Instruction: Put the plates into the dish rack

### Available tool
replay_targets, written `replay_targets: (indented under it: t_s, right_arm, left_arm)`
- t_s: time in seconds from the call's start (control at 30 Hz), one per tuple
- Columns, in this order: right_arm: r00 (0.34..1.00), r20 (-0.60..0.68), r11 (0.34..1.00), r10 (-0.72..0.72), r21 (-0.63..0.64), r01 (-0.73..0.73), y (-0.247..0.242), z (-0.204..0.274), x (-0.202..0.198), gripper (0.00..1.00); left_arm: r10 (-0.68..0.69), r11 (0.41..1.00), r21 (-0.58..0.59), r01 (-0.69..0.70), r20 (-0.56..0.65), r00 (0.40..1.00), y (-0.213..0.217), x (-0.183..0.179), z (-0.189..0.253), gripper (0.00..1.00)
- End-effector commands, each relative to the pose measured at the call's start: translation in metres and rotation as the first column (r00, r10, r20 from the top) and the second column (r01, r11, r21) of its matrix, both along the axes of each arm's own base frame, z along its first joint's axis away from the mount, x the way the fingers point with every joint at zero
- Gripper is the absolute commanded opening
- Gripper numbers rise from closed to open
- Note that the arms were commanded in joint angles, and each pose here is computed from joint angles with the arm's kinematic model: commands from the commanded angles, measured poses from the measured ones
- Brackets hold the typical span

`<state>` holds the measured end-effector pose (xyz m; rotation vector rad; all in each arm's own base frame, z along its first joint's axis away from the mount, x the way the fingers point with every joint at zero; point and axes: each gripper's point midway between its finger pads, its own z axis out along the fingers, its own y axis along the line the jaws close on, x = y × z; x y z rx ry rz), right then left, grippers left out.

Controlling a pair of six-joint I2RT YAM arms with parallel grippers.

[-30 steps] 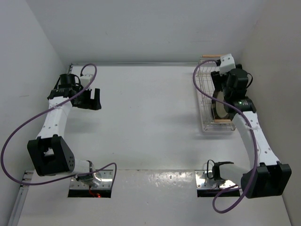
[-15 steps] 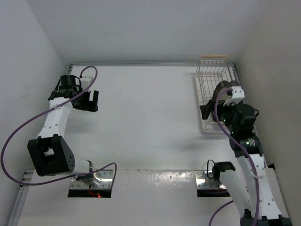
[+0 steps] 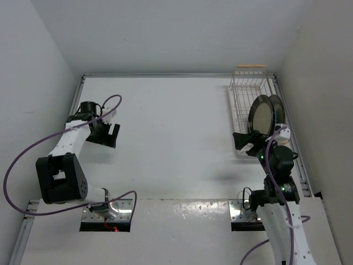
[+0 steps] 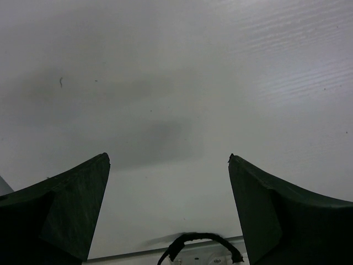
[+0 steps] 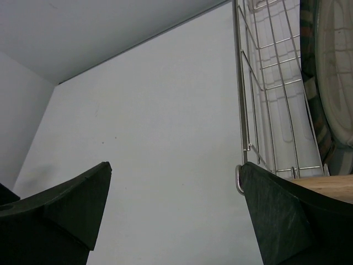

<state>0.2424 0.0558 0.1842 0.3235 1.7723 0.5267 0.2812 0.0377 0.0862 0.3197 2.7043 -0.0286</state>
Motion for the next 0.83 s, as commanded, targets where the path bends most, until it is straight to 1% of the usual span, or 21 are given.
replay_targets:
  t_s: [0.0, 0.07, 0.2, 0.27, 0.3, 0.37, 0.43, 0.6, 0.73, 0.8]
  right_arm:
    - [0.906, -0.422, 0.998, 0.042, 0.054, -0.021, 0.01, -0.107, -0.051, 1.0]
    - [0.917, -0.393, 0.997, 0.07, 0.053, -0.054, 0.013, -0.097, -0.051, 1.0]
    - [0.934, -0.33, 0.99, 0.135, 0.019, -0.136, 0.019, -0.08, -0.051, 1.0]
    - [0.954, -0.268, 0.99, 0.136, 0.001, -0.141, 0.018, -0.062, -0.049, 1.0]
    - [0.965, -0.225, 0.989, 0.135, -0.03, -0.145, 0.016, -0.052, -0.048, 1.0]
    - [0.969, -0.211, 0.989, 0.129, -0.049, -0.142, 0.014, -0.047, -0.048, 1.0]
    - [0.968, -0.217, 0.987, 0.124, -0.076, -0.143, 0.011, -0.047, -0.05, 1.0]
    - [0.97, -0.209, 0.987, 0.127, -0.074, -0.145, 0.011, -0.041, -0.05, 1.0]
    - [0.963, -0.259, 0.993, 0.078, -0.062, -0.097, 0.005, -0.051, -0.05, 1.0]
    - [0.962, -0.263, 0.994, 0.07, -0.058, -0.088, 0.005, -0.05, -0.049, 1.0]
  left_arm:
    - [-0.023, 1.0, 0.005, 0.023, 0.007, 1.0, -0.003, 0.002, 0.002, 0.93]
    - [-0.033, 0.999, -0.016, 0.033, 0.022, 0.999, -0.007, 0.003, 0.005, 0.93]
    - [-0.033, 0.999, -0.014, 0.033, 0.031, 0.999, -0.007, 0.003, 0.007, 0.93]
    - [-0.033, 0.999, -0.014, 0.033, 0.031, 0.999, -0.007, 0.003, 0.007, 0.93]
    - [-0.033, 0.999, -0.014, 0.033, 0.031, 0.999, -0.007, 0.003, 0.007, 0.93]
    - [-0.033, 0.999, -0.014, 0.033, 0.031, 0.999, -0.007, 0.003, 0.007, 0.93]
    - [-0.024, 1.0, -0.018, 0.025, 0.03, 0.999, -0.007, 0.003, 0.007, 0.93]
    - [-0.024, 1.0, -0.018, 0.025, 0.03, 0.999, -0.007, 0.003, 0.007, 0.93]
    - [-0.034, 0.999, -0.018, 0.034, 0.03, 0.999, -0.01, 0.003, 0.007, 0.93]
    - [-0.034, 0.999, -0.018, 0.034, 0.03, 0.999, -0.01, 0.003, 0.007, 0.93]
